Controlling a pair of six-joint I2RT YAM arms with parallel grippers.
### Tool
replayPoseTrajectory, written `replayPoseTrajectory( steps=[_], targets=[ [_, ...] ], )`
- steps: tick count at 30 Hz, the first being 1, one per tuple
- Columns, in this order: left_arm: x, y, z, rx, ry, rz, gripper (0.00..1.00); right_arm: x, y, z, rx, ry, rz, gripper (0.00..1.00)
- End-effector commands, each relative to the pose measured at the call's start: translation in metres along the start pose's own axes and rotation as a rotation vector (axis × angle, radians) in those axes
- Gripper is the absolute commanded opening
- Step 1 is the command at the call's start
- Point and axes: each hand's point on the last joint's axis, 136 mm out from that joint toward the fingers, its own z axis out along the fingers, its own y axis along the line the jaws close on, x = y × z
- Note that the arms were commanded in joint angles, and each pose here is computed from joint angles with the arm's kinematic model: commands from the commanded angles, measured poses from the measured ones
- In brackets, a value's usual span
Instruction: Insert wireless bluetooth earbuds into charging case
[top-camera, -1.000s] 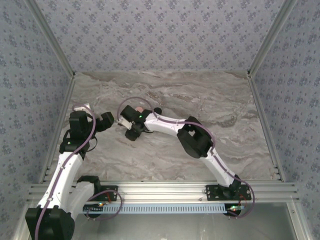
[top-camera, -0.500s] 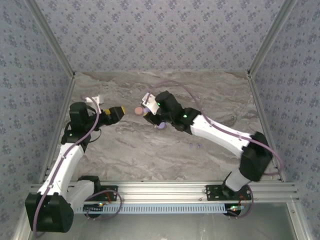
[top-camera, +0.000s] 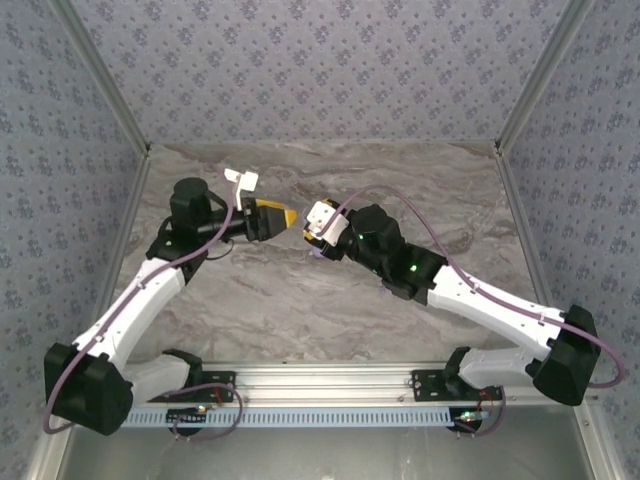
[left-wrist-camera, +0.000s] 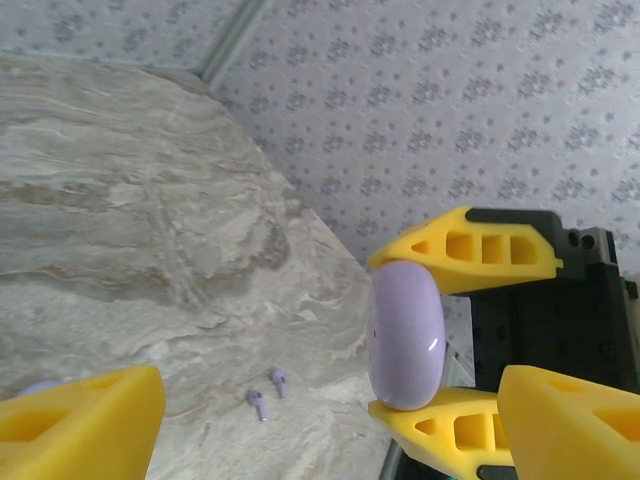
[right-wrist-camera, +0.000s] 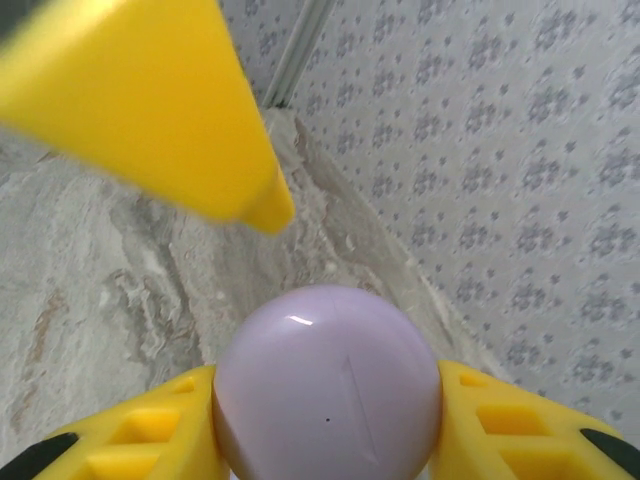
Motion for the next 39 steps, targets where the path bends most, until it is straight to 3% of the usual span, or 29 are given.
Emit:
replayPoseTrajectory(
  steps=[1,19,29,32,39],
  targets=[
    [-0.010,-0.023,0.008,0.078,0.005,0.055,0.83,-0.012,-0.009,-0.007,0.052,-0.042,-0.037,0.44],
    [0.001,-0.035,0.021,0.139,0.068,0.088,0.51,-0.024,-0.002,0.002,0.025,-0.076,-0.047,0.45],
    [0.003,-0.037,0.023,0.152,0.079,0.097,0.24,-0.028,-0.006,0.003,0.028,-0.076,-0.024,0.48],
    [0.003,-0.036,0.021,0.136,0.074,0.106,0.20,-0.026,-0.011,0.000,0.016,-0.058,0.011,0.55],
    [-0.007,-0.019,0.012,-0.019,-0.024,0.195,0.10,-0.016,-0.019,-0.028,-0.065,-0.102,0.167,0.94]
  ],
)
